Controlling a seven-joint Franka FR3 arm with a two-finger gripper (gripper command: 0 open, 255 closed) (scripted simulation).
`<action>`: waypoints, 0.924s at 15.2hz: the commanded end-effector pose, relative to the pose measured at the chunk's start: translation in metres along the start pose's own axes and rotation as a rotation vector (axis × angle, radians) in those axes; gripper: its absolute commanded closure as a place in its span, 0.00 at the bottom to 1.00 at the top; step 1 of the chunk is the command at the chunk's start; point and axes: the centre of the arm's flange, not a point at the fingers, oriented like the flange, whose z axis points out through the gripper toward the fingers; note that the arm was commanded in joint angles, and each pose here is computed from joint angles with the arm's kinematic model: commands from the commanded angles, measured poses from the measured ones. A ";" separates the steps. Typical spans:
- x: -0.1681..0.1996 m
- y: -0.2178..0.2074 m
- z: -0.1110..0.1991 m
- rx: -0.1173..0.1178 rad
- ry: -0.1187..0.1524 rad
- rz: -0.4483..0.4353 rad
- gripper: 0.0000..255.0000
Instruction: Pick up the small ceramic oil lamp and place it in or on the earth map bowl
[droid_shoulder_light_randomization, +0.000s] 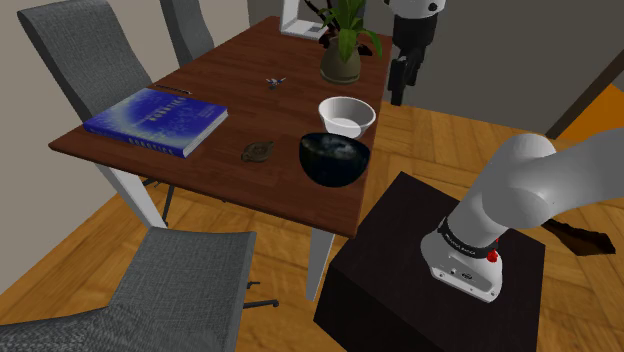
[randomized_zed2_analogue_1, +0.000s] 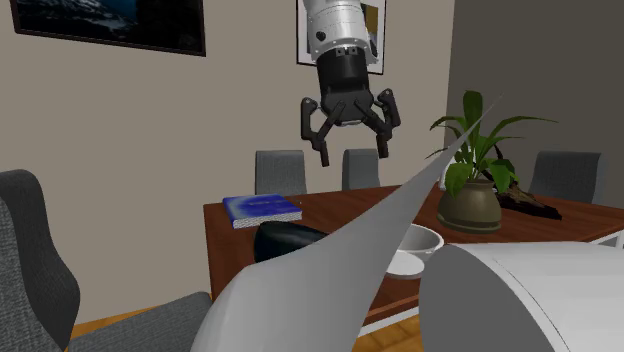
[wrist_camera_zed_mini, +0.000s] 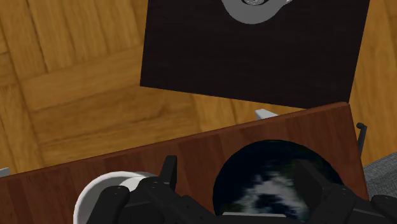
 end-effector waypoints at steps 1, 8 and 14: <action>0.000 0.000 0.000 0.000 0.000 0.000 0.00; 0.069 -0.050 0.028 -0.029 0.045 -0.005 0.00; 0.128 -0.092 0.051 -0.054 0.083 -0.009 0.00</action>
